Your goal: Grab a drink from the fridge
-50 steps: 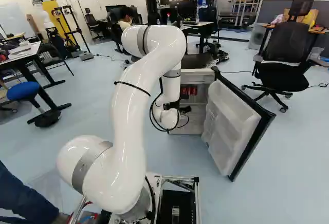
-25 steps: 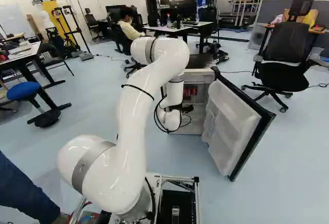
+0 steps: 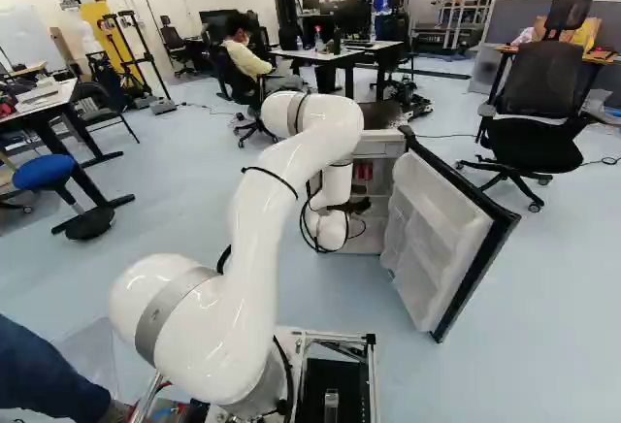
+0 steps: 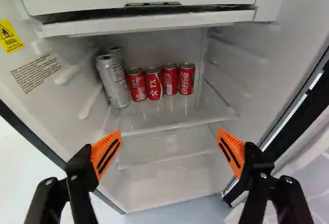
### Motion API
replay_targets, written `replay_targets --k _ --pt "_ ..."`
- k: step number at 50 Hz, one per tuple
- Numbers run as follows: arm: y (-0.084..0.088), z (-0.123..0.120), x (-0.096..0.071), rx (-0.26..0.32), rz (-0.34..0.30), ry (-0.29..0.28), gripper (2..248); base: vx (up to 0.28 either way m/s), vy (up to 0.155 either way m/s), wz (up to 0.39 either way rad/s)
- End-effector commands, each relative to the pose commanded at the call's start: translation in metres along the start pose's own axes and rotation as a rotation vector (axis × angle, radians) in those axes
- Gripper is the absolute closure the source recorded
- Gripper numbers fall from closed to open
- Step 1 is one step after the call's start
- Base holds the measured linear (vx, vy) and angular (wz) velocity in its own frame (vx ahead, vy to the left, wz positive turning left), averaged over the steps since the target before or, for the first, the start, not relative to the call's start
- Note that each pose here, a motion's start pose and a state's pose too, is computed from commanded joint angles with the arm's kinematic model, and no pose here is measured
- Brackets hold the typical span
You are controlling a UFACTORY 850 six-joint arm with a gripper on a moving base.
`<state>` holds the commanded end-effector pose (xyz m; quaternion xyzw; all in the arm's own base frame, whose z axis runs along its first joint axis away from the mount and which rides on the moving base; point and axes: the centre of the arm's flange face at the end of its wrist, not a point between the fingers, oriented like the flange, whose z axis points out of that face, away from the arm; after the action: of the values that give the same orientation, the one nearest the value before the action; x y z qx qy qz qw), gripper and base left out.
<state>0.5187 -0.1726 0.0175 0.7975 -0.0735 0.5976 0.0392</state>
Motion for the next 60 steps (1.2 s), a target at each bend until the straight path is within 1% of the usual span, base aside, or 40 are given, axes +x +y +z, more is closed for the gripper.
replay_targets --k 27,52,60 --pt "0.021 0.05 -0.039 -0.022 -0.005 0.055 3 0.0 0.0 0.0" --pt "0.034 0.098 -0.045 -0.029 -0.022 0.147 3 0.0 0.0 0.0" --pt "0.036 0.111 -0.048 -0.029 -0.027 0.162 3 0.0 0.0 0.0"
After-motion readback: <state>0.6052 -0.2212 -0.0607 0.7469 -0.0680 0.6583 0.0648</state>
